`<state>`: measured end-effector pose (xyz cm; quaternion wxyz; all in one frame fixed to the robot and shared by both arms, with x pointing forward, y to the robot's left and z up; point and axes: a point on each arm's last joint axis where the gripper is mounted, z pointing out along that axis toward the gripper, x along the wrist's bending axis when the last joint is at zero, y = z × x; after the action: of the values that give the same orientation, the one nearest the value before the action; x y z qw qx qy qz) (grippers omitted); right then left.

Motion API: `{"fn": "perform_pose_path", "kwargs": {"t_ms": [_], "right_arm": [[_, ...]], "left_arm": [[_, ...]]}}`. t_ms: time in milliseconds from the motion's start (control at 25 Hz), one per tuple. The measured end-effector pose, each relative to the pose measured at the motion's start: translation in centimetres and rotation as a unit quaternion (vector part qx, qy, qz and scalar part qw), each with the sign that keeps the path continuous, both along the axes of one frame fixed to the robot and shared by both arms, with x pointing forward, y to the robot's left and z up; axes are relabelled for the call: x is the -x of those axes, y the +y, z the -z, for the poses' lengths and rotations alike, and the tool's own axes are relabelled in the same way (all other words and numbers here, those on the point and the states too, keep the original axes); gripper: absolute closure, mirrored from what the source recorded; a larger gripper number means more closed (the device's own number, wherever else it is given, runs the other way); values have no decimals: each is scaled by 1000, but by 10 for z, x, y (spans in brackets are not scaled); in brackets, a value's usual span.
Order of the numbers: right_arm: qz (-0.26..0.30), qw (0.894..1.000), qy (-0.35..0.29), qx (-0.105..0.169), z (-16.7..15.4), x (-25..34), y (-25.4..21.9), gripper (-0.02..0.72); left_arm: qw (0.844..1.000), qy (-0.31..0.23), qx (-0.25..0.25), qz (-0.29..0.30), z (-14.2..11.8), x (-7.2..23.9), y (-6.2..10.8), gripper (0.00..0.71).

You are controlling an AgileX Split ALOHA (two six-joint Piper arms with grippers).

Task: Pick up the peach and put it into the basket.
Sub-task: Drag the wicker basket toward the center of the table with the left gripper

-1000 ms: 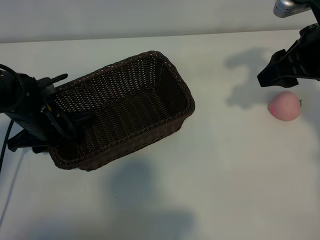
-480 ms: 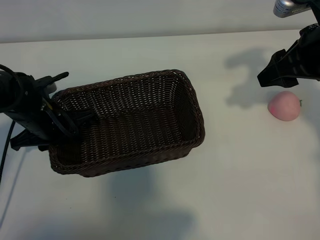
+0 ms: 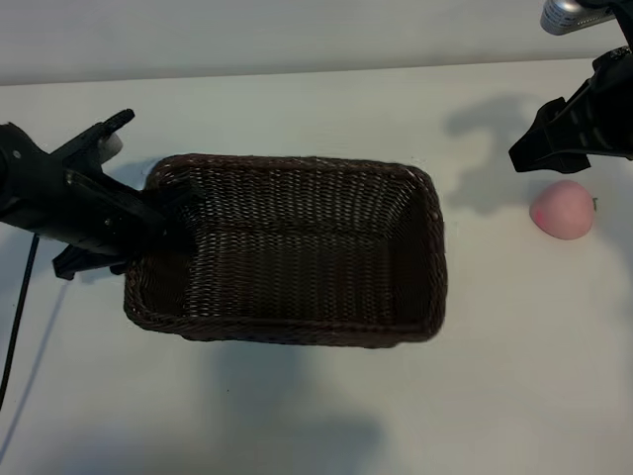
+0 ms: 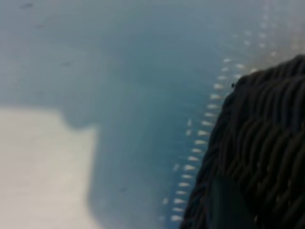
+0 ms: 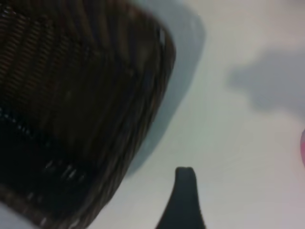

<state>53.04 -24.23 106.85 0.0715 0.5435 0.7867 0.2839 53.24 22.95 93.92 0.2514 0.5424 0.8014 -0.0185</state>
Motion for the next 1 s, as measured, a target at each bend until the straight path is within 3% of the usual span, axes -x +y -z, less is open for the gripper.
{"fn": "perform_pose_path", "kwargs": {"t_ms": [280, 760, 1000], "right_arm": [[0, 1000, 0, 0, 0, 0, 0, 108], [-1, 1000, 2, 0, 0, 0, 0, 108], [-1, 1000, 2, 0, 0, 0, 0, 108]], "left_arm": [[998, -44, 34, 26, -15, -3, -5, 370], [992, -112, 20, 57, -54, -34, -9, 370], [995, -85, 27, 40, -39, -45, -11, 370]]}}
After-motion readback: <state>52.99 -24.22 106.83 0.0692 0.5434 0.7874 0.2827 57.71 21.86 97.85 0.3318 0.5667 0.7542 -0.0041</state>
